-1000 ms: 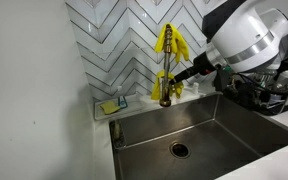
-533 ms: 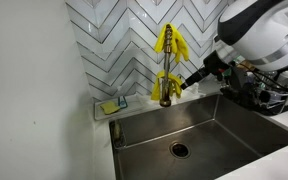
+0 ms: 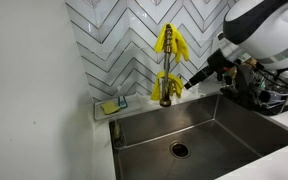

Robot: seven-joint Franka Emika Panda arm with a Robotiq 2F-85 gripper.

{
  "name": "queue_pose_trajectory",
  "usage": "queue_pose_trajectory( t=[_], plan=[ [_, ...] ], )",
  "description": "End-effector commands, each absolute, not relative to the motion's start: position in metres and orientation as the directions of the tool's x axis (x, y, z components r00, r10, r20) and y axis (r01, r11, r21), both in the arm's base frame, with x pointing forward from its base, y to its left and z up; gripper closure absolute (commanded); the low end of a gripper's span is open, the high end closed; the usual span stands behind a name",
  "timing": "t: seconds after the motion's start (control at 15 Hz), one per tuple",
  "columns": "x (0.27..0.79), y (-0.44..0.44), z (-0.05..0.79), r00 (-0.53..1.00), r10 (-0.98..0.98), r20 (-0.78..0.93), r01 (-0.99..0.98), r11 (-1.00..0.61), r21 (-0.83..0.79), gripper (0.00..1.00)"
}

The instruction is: Hang the gloves under the tap

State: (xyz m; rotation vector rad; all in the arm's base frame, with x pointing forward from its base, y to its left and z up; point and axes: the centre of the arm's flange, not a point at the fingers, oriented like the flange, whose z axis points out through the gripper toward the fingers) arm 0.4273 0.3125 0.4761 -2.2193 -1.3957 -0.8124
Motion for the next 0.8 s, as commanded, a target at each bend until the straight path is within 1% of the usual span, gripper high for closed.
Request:
queue_pose_trajectory(
  t=[0.0,0.13,0.4,0.6,0.73],
  plan=[
    [0.424,0.288,0.502,0.342,0.697,0.63,0.894,-0.448,0.01,0.0],
    [0.427,0.277,0.518,0.338,0.697,0.633,0.888,-0.459,0.031,0.0],
    [0.425,0.271,0.551,0.331,0.659,0.675,0.9,-0.436,-0.016,0.0],
    [0.418,0.275,0.579,0.304,0.691,0.656,0.928,-0.37,-0.04,0.0],
    [0.412,0.279,0.606,0.26,0.734,0.627,0.95,-0.312,-0.029,0.0]
  ],
)
